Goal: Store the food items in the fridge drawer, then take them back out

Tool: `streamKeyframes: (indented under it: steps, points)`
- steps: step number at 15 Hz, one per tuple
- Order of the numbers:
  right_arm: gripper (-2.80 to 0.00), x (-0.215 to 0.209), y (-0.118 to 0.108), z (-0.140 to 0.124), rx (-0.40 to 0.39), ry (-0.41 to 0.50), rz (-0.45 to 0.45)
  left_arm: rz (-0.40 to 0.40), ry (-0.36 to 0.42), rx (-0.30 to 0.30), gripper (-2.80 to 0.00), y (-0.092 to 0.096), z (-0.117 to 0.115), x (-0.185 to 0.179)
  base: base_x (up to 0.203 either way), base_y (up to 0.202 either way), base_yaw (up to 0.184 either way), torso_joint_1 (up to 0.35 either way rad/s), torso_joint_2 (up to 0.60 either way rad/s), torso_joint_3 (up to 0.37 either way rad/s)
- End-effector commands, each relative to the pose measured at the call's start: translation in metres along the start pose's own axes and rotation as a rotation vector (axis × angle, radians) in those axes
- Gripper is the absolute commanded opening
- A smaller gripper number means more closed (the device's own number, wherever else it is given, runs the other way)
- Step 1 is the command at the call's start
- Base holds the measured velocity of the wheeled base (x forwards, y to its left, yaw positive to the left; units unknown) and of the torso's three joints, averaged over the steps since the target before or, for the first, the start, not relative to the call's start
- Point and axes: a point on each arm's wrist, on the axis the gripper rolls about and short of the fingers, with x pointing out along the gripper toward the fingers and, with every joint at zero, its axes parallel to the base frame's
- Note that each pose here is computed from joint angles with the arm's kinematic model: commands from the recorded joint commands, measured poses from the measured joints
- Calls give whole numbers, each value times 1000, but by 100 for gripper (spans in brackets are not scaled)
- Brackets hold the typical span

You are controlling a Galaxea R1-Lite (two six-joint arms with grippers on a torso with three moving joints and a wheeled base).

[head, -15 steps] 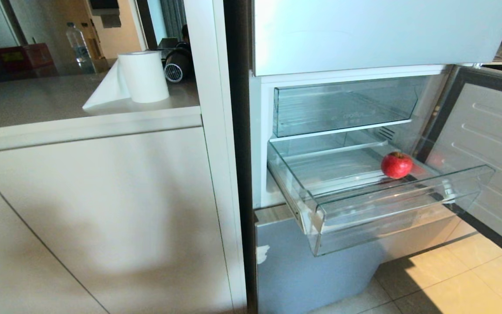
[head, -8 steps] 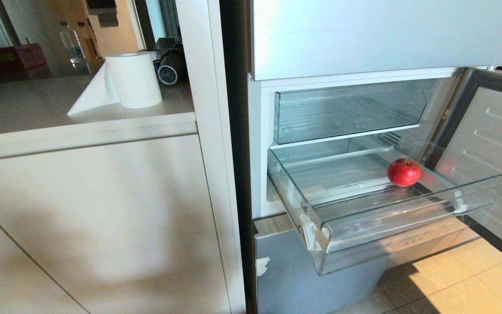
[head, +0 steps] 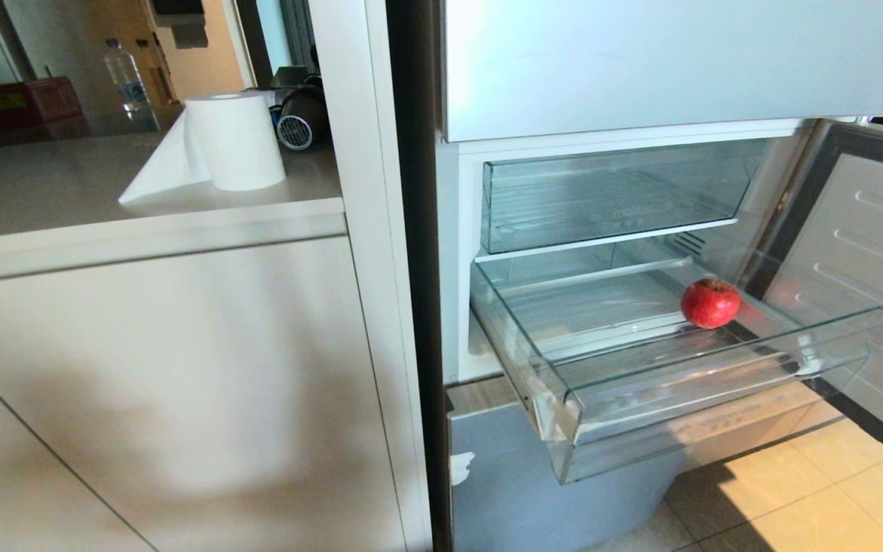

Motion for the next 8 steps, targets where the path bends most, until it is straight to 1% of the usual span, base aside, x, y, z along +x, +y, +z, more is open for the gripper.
streamKeyframes:
  steps: [1, 3, 4, 5, 8]
  points:
    - [-280, 56, 5, 33, -15, 207, -26, 0, 0, 0, -280, 0, 0, 0, 0, 0, 0, 0, 0, 0]
    - [-280, 114, 8, 58, -29, 346, -77, 0, 1, 1, -280, 0, 0, 0, 0, 0, 0, 0, 0, 0]
    - [-280, 146, 9, 68, -34, 397, -99, 0, 1, -1, -280, 0, 0, 0, 0, 0, 0, 0, 0, 0]
    - [-280, 175, 10, 77, -37, 424, -116, 0, 1, 1, -280, 0, 0, 0, 0, 0, 0, 0, 0, 0]
    - [-280, 254, 11, 106, -36, 441, -152, 0, 0, 1, -280, 0, 0, 0, 0, 0, 0, 0, 0, 0]
